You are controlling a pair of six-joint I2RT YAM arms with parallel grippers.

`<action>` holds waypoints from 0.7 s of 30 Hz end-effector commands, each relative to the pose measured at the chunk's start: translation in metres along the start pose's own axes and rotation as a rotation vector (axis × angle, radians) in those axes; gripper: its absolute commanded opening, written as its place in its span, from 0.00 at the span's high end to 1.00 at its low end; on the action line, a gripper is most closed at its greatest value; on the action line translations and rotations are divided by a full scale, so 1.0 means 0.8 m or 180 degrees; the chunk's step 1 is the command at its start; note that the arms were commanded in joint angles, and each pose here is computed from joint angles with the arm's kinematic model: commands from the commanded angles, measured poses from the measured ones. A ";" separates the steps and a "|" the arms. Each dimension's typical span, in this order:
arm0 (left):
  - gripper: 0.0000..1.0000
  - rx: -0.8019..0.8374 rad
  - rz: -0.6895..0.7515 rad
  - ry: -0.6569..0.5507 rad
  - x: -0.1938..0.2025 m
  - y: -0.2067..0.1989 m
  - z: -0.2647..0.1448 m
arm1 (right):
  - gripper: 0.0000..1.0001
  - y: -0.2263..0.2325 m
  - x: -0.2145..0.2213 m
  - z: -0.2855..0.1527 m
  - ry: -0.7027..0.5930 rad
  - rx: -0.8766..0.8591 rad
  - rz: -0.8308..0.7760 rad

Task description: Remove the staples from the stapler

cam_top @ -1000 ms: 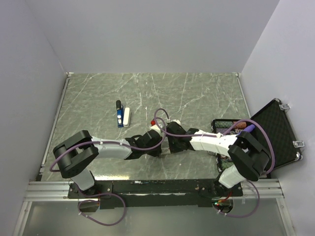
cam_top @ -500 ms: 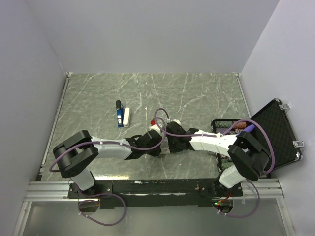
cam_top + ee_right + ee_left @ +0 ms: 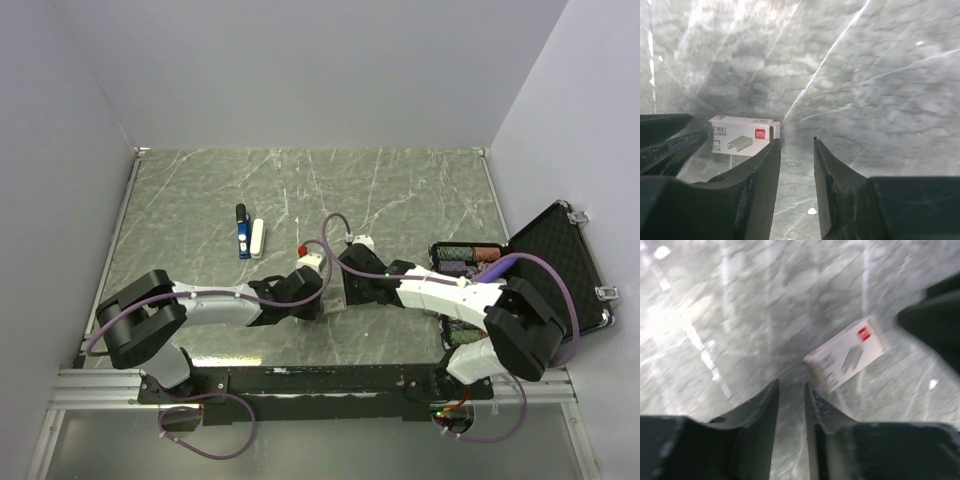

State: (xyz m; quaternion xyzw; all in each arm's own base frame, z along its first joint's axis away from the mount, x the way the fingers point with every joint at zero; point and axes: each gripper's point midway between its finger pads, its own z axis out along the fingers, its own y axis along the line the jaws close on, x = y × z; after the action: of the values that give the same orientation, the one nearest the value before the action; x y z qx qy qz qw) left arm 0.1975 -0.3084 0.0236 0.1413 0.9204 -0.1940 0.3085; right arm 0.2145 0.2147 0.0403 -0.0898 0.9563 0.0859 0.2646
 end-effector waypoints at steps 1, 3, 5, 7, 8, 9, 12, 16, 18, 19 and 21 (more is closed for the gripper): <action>0.64 -0.0248 0.0026 0.0016 0.003 0.023 -0.022 | 0.57 -0.015 -0.029 -0.019 -0.0299 0.0130 0.0071; 0.59 -0.0275 0.0018 -0.0053 -0.007 0.024 -0.030 | 0.51 -0.017 -0.039 -0.027 -0.0396 0.0147 0.0059; 0.54 -0.0315 0.0002 -0.0121 -0.015 0.026 -0.038 | 0.47 -0.020 -0.048 -0.034 -0.0498 0.0164 0.0041; 0.48 -0.0344 -0.0014 -0.0201 -0.025 0.028 -0.048 | 0.42 -0.023 -0.058 -0.043 -0.0612 0.0180 0.0028; 0.46 -0.0380 -0.0022 -0.0261 -0.031 0.030 -0.053 | 0.38 -0.023 -0.065 -0.050 -0.0697 0.0163 0.0026; 0.44 -0.0365 -0.0049 -0.0344 -0.038 0.030 -0.061 | 0.33 -0.023 -0.070 -0.056 -0.0773 0.0137 0.0029; 0.33 -0.0272 -0.0120 -0.0666 -0.068 0.026 -0.090 | 0.19 -0.023 -0.087 -0.077 -0.1010 0.0058 0.0015; 0.25 -0.0281 -0.0109 -0.0939 -0.102 0.025 -0.123 | 0.04 -0.024 -0.109 -0.109 -0.1313 -0.0024 -0.0048; 0.22 -0.0335 -0.0083 -0.1013 -0.115 0.026 -0.132 | 0.01 -0.028 -0.118 -0.122 -0.1393 0.0007 -0.0070; 0.21 -0.0353 -0.0071 -0.1049 -0.121 0.026 -0.137 | 0.00 -0.030 -0.122 -0.128 -0.1419 0.0025 -0.0083; 0.20 -0.0353 -0.0056 -0.1121 -0.131 0.025 -0.145 | 0.00 -0.032 -0.127 -0.139 -0.1467 0.0040 -0.0101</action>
State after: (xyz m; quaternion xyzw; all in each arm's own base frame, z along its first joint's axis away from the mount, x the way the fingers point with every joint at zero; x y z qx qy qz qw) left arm 0.2164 -0.2612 0.1440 0.0827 0.8748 -0.1878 0.4389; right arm 0.2410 0.1864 0.1485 -0.0823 0.8895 0.1048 0.4372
